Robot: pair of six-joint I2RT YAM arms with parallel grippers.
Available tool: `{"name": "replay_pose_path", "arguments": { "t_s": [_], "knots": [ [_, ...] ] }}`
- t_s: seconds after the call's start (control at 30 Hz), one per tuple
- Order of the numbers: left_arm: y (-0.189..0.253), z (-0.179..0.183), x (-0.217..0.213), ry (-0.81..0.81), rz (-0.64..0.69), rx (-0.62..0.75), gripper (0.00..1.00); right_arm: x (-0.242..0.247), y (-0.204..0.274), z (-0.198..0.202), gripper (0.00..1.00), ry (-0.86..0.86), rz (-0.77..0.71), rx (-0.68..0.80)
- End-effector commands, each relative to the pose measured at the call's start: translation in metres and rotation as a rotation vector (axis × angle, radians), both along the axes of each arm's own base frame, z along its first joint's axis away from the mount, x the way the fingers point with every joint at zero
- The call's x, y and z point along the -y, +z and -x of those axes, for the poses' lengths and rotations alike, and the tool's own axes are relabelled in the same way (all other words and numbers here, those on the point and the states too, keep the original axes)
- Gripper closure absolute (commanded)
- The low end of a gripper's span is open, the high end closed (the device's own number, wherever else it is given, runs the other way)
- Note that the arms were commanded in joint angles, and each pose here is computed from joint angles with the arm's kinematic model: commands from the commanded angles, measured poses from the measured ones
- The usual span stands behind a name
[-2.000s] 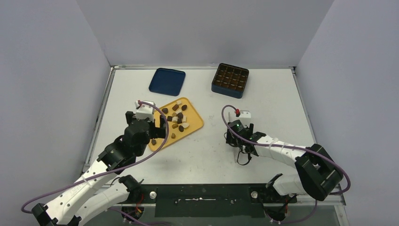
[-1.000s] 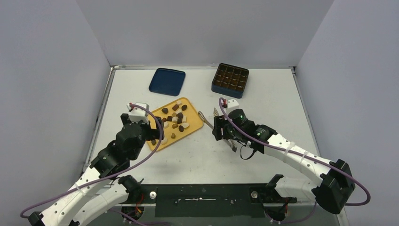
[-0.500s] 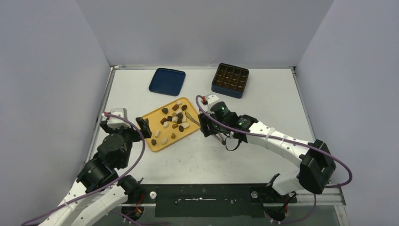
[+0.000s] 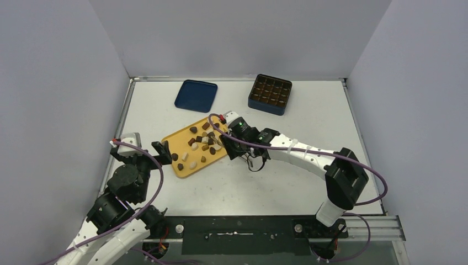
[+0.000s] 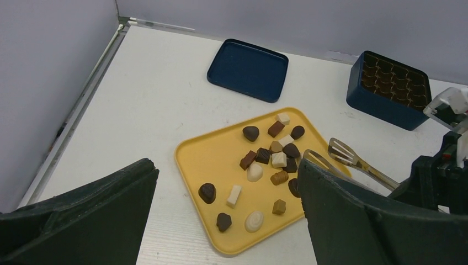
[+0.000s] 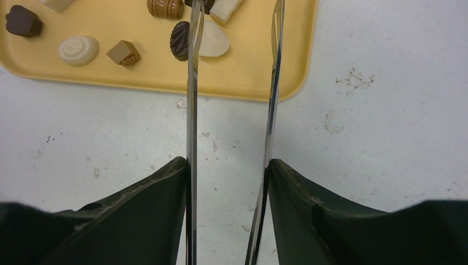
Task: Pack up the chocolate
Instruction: Pick up the fake chocolate from the plate.
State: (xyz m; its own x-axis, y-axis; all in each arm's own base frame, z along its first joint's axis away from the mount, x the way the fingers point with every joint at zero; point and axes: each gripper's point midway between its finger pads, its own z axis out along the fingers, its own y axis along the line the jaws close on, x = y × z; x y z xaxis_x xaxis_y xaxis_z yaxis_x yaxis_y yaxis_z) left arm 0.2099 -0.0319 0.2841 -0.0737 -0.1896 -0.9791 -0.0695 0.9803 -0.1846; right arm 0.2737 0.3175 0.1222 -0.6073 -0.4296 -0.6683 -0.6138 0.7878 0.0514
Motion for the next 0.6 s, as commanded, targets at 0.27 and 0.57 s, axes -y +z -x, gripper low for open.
{"name": "replay_pose_path", "arguments": {
  "t_s": [0.27,0.57],
  "knots": [
    [0.010,-0.004,0.006,-0.026,0.024,0.039,0.03,-0.019,0.000,-0.012,0.52,-0.010,-0.002,0.016],
    [0.008,-0.004,0.007,-0.024,0.019,0.037,0.03,-0.021,0.006,0.004,0.51,0.021,-0.050,-0.018]
  ]
}}
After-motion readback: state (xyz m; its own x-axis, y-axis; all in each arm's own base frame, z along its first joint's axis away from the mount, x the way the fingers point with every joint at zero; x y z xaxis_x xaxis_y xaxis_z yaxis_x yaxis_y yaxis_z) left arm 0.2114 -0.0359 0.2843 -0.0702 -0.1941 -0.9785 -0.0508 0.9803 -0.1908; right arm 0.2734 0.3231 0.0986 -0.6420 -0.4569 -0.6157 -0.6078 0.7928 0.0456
